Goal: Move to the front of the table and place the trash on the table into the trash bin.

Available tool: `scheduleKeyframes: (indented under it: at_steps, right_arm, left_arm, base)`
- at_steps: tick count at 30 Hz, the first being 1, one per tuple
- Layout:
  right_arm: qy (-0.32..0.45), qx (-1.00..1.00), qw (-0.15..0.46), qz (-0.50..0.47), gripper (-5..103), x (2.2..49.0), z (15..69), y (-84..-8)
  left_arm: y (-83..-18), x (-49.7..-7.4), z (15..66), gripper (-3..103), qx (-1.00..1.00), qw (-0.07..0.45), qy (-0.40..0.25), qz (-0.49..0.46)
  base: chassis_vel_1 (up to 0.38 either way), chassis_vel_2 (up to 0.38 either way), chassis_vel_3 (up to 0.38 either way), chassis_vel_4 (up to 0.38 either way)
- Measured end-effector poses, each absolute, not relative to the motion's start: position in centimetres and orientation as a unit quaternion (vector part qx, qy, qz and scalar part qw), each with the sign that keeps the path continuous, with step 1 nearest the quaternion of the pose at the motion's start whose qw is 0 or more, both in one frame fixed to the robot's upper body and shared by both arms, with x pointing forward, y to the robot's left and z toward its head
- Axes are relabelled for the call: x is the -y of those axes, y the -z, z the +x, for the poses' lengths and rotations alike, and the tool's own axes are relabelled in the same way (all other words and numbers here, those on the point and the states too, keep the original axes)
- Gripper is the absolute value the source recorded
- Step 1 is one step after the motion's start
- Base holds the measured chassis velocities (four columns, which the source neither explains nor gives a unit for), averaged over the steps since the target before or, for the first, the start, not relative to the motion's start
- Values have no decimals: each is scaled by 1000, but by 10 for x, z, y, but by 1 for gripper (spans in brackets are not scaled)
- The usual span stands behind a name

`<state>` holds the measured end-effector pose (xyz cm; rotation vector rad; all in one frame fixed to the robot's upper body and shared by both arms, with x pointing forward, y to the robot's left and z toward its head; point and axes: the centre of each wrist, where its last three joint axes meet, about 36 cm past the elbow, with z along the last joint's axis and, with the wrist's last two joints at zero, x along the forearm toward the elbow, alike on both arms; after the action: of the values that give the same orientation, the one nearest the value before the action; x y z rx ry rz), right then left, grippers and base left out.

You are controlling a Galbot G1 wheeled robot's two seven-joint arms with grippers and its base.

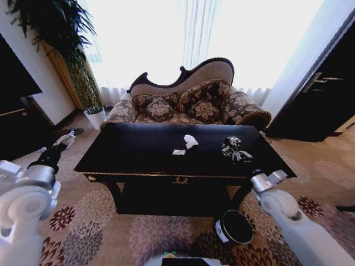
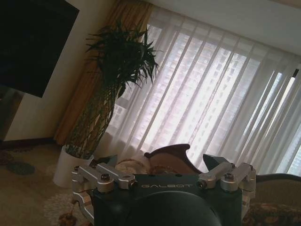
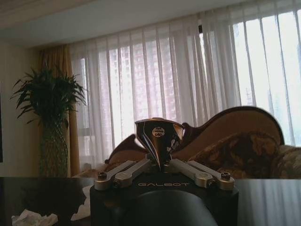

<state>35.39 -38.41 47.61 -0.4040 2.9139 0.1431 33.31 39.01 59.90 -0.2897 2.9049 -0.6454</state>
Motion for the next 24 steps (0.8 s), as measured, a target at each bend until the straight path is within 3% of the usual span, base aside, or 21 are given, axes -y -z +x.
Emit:
scheduleKeyframes:
  at_steps: [10,14,24]
  right_arm:
    - [-55,-988,115,-91,0,418,294,-448]
    - [-38,-989,118,-75,0,459,280,-426]
    - [-51,-985,136,-95,0,510,222,-383]
  left_arm:
    - [-583,-386,337,100,-967,80,221,-96]
    - [-587,-386,322,100,-964,94,223,-110]
    - [-602,-388,316,100,-961,115,227,-108]
  base:
    - [0,0,0,0]
    - [0,0,0,0]
    - [0,0,0,0]
